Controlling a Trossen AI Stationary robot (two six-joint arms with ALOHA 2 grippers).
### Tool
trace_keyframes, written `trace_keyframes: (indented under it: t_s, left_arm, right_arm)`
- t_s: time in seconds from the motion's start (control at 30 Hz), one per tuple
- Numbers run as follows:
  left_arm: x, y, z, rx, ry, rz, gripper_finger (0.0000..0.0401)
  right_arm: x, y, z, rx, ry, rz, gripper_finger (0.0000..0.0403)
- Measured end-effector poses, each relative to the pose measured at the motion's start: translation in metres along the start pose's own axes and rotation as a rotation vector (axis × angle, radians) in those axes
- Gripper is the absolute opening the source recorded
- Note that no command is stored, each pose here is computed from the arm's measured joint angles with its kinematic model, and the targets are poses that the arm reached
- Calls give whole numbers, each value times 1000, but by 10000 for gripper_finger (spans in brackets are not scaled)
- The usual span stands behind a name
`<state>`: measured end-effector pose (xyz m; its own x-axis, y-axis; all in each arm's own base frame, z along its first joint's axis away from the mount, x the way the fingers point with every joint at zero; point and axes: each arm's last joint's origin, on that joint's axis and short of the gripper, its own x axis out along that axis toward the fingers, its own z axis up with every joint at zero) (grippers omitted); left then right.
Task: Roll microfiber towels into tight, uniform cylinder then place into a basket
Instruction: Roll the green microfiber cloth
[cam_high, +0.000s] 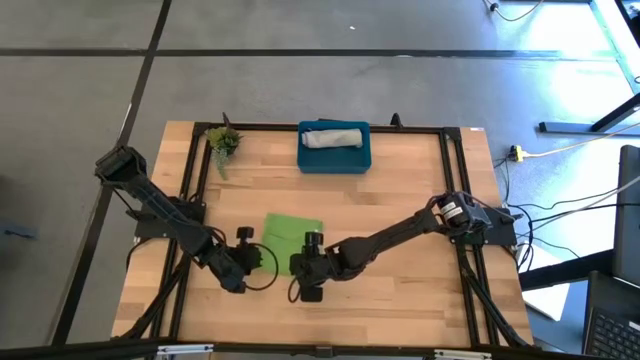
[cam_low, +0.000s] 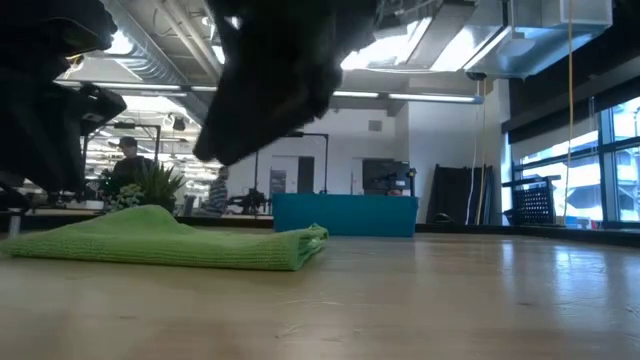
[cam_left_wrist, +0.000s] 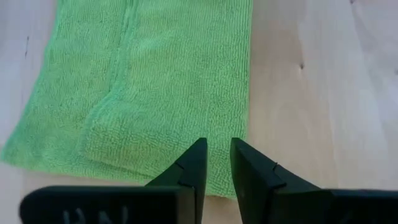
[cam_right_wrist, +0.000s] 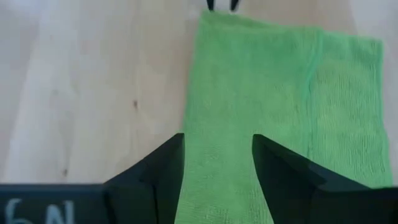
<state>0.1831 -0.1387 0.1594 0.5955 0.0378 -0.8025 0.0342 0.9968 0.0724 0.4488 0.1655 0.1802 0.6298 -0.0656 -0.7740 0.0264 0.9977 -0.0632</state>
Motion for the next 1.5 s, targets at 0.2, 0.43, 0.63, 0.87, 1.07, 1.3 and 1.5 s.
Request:
trace_keyframes:
  t_s: [0.2,0.43,0.63,0.87,1.07,1.3,1.5]
  left_arm:
    - [0,0,0,15,-2,1,90]
    - [0,1,1,18,-28,41,118]
    - [-2,-8,-4,47,13,-59,116]
    - [-4,-12,-8,62,3,-61,115]
    - [-3,-12,-7,54,-1,-63,115]
    - [-3,-12,-7,35,-1,-63,115]
    - [-3,-12,-7,29,-1,-63,115]
  right_arm:
    - [-10,8,8,-38,-14,15,189]
    - [-12,13,8,-50,-18,22,189]
    - [-4,24,-13,-99,2,31,189]
    - [15,26,-40,-158,-43,48,189]
    - [26,20,-67,-181,-2,-3,189]
    - [30,18,-76,-168,-46,-32,184]
    - [31,15,-76,-164,-46,-57,121]
